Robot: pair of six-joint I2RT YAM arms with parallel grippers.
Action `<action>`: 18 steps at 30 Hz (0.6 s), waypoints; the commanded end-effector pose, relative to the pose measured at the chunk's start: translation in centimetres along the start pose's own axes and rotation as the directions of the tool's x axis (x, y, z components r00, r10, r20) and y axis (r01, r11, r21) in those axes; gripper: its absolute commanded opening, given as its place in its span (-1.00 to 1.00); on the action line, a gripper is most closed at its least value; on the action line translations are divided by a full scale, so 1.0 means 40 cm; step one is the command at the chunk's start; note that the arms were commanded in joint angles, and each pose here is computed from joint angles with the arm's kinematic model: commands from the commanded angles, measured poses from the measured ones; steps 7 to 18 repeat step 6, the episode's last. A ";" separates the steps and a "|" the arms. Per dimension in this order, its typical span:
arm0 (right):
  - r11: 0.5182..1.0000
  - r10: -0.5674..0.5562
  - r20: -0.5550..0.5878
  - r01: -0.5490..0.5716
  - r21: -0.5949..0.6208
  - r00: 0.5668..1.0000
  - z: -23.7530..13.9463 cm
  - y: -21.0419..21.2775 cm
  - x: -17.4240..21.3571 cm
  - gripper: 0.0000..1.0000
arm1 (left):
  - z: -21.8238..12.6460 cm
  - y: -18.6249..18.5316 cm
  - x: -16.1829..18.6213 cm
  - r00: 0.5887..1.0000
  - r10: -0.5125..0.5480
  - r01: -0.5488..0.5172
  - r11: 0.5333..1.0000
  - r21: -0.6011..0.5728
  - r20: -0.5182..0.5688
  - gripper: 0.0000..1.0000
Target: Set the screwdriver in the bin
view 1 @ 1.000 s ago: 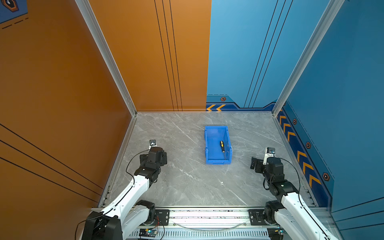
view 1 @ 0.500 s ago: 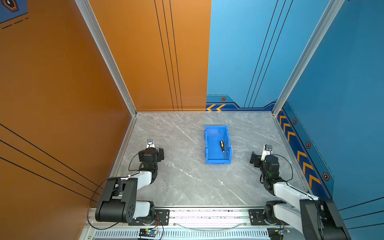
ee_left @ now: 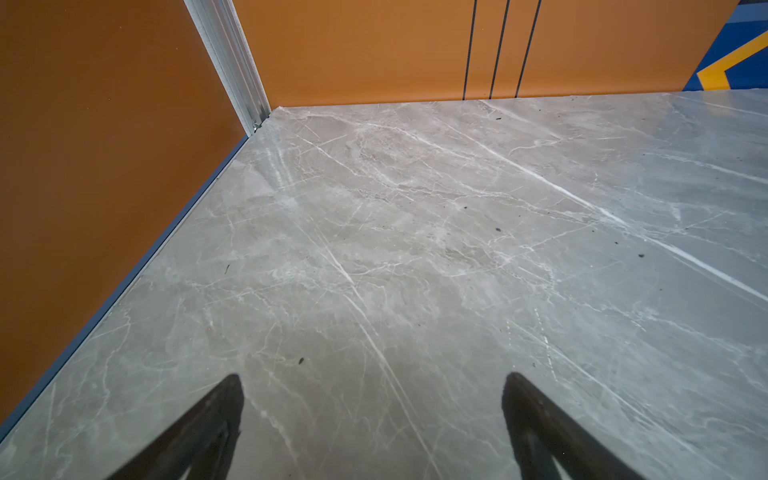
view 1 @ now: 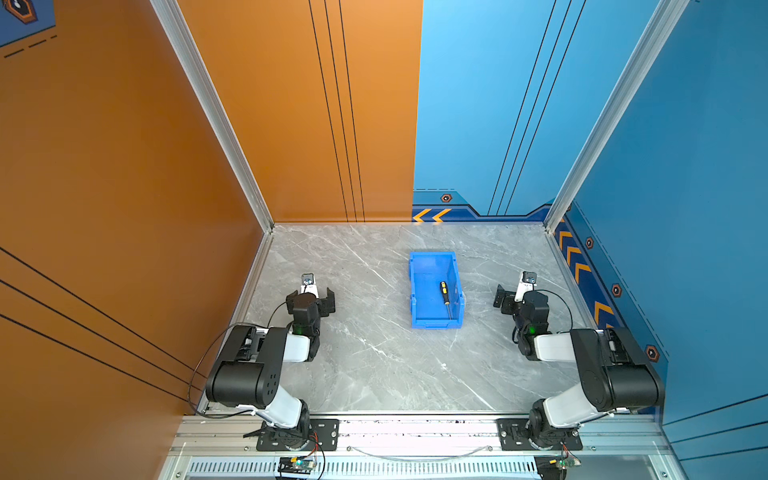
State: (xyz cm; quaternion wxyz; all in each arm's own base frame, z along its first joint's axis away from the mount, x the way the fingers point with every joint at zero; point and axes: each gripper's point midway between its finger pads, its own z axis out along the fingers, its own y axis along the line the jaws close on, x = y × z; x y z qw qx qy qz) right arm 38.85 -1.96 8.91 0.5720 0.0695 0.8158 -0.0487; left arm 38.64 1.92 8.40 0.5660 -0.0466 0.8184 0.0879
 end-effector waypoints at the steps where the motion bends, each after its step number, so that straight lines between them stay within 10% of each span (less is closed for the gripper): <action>1: 1.000 0.000 0.021 0.000 0.024 1.000 0.005 -0.005 -0.016 0.99 | 0.008 -0.009 -0.026 0.999 0.016 -0.016 1.000 0.006 0.030 0.96; 18: 1.000 -0.001 0.016 0.000 0.024 1.000 0.006 -0.005 -0.014 1.00 | 0.014 -0.016 -0.023 1.000 -0.001 0.000 0.998 0.060 0.011 0.95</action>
